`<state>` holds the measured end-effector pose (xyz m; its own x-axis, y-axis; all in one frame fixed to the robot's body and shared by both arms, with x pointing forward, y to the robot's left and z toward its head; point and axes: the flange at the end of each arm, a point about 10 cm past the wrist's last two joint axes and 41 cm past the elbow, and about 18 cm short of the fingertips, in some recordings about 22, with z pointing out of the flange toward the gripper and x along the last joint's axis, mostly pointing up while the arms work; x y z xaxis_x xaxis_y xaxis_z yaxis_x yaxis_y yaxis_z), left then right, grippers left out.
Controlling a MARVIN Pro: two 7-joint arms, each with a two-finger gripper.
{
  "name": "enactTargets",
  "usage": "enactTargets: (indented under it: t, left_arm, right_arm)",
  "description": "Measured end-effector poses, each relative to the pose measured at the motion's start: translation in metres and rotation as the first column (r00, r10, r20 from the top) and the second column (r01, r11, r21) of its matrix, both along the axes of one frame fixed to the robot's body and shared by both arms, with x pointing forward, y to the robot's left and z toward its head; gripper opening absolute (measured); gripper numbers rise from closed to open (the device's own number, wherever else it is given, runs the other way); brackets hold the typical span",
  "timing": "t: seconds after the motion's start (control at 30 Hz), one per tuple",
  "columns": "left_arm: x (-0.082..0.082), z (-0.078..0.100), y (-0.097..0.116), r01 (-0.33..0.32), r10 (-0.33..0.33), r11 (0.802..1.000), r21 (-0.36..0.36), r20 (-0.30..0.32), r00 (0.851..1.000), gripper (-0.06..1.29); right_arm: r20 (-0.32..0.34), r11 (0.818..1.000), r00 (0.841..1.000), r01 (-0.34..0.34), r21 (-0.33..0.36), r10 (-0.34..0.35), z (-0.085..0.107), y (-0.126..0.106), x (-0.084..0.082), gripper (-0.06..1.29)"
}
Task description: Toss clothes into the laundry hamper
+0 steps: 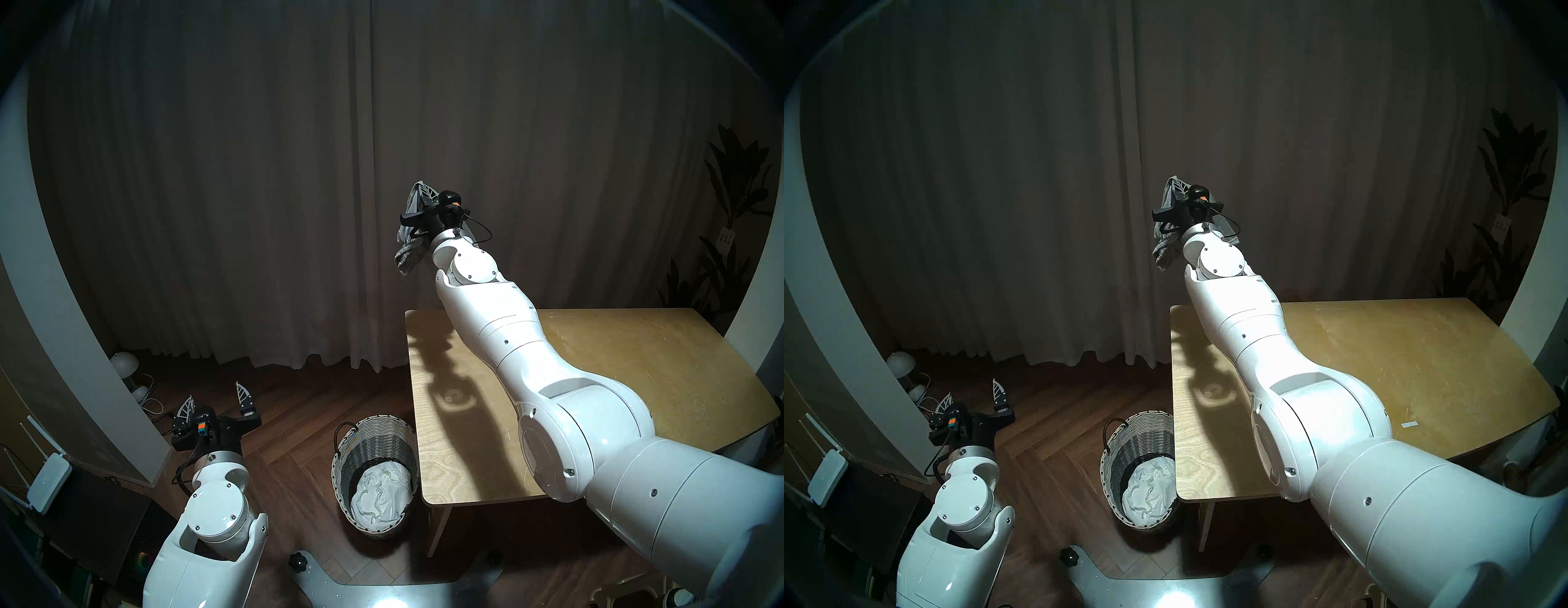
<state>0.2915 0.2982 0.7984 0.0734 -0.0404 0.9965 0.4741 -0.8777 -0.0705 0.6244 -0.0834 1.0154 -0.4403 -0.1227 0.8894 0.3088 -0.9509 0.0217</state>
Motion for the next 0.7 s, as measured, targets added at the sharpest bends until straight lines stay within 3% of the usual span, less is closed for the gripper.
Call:
enactTargets:
  t: [0.2, 0.4, 0.5, 0.7]
  left_arm:
    - [-0.006, -0.001, 0.016, -0.043, 0.043, 0.999, 0.029, -0.011, 0.999, 1.26]
    - [-0.011, -0.002, 0.027, -0.072, 0.073, 0.996, 0.051, -0.018, 0.997, 1.26]
    - [-0.013, -0.002, 0.031, -0.086, 0.088, 0.994, 0.061, -0.02, 0.996, 1.26]
    - [-0.017, -0.002, 0.036, -0.102, 0.104, 0.992, 0.075, -0.023, 0.994, 1.26]
  right_arm:
    - [-0.012, 0.999, 0.998, -0.055, -0.003, 0.055, -0.02, 0.014, -0.012, -0.03]
    - [-0.059, 0.993, 0.991, -0.118, -0.015, 0.117, -0.056, 0.03, -0.029, -0.03]
    - [-0.105, 0.986, 0.981, -0.167, -0.025, 0.164, -0.085, 0.044, -0.043, -0.03]
    - [-0.168, 0.966, 0.955, -0.255, -0.042, 0.245, -0.125, 0.069, -0.067, -0.03]
